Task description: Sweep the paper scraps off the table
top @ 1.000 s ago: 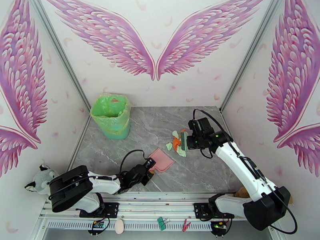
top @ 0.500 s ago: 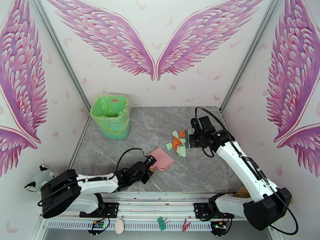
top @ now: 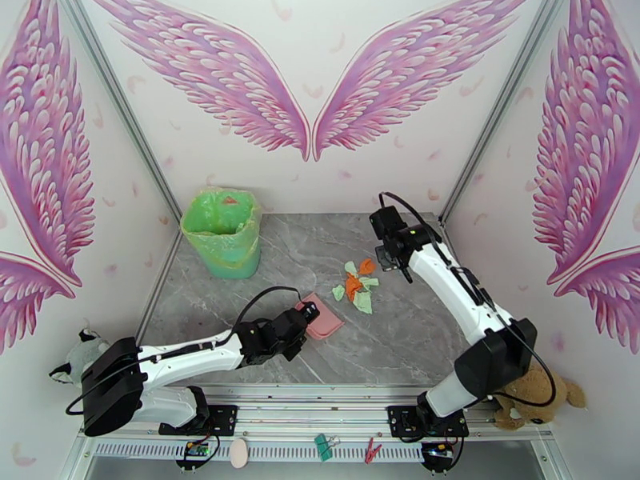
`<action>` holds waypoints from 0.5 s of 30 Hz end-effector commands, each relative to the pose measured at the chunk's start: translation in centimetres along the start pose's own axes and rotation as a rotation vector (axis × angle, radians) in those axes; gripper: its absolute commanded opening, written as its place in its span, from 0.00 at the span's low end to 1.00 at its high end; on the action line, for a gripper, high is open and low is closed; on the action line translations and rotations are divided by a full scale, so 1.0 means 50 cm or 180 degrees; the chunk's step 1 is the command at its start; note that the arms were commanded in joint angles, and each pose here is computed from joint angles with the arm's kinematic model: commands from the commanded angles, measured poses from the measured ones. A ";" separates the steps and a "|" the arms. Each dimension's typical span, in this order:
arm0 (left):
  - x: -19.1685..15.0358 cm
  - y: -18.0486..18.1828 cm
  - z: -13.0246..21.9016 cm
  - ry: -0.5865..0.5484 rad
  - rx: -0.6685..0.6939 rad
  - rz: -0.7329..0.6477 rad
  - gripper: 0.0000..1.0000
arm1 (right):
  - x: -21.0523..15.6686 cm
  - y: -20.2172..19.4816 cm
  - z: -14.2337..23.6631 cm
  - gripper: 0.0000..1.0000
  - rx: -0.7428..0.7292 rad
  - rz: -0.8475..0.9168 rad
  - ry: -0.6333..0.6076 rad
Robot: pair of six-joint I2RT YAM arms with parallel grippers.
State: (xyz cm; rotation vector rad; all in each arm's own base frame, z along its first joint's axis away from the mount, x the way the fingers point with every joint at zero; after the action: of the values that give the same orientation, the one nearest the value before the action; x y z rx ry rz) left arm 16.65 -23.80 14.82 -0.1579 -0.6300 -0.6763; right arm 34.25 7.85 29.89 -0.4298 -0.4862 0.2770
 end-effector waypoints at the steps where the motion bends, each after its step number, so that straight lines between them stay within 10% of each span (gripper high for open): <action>1: 0.012 -0.006 0.003 0.0125 -0.0011 -0.0121 0.00 | 0.052 -0.016 -0.014 0.00 -0.0309 0.0266 0.0015; 15: 0.021 -0.025 -0.038 0.0213 -0.0064 -0.0168 0.00 | 0.140 0.105 -0.201 0.00 -0.0030 0.1185 0.0307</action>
State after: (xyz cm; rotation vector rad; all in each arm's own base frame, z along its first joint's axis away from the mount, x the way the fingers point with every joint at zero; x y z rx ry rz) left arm 17.45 -25.45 13.51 -0.1187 -0.5656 -0.7167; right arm 43.75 11.00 20.80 -0.5455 -0.2572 0.5759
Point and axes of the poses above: each hand's point on the last joint's axis, 136 mm out from that joint toward the fingers, its own z axis back along the fingers, its own y axis along the line the jaws close on, x = y × z, the point moved 8 cm from there along z, back along the fingers, and after that the axes turned 9 degrees about z, right-handed, at the moved point
